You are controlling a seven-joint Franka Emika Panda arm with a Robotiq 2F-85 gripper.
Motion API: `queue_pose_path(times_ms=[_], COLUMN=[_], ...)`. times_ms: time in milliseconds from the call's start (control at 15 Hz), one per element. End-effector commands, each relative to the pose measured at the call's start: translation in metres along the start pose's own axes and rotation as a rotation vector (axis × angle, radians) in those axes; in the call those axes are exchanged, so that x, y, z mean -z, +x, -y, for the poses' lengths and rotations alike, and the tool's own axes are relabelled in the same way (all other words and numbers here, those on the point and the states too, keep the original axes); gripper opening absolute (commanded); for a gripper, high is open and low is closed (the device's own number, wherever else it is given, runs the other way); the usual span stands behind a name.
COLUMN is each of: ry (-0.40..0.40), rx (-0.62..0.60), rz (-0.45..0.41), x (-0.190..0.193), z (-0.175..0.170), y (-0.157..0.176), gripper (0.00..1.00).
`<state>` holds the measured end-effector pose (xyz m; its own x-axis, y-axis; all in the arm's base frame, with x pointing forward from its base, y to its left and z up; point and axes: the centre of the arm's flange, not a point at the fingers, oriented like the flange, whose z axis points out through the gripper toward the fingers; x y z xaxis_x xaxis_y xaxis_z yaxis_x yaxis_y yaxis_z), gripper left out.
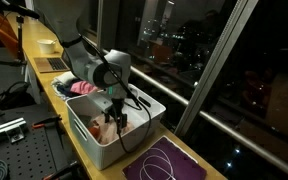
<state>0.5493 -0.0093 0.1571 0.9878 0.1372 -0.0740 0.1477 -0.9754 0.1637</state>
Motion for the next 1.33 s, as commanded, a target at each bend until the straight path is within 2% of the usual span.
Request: queue_pose_path(times_ms=[0,67,133,200,800,933,1000,1267], ry=[0.008,0.009,0.017,0.024,0.069,0.074,0.074,0.060], rx=[0.001,0.001,-0.001,-0.001,-0.011,-0.011,-0.010,0.002], rz=[-0.002,0.005,0.012,0.017,0.006,-0.001,-0.006,-0.054], x=[-0.026,-0.031,-0.034,-0.035,0.014,0.033,0.043,0.122], z=[-0.001,-0.001,0.001,0.002,0.020,0.021,0.022,0.032], y=[0.013,0.013,0.012,0.011,-0.017,-0.024,-0.028,-0.043], gripper=[1.00,1.00,0.75,0.74,0.06,0.01,0.05,0.04])
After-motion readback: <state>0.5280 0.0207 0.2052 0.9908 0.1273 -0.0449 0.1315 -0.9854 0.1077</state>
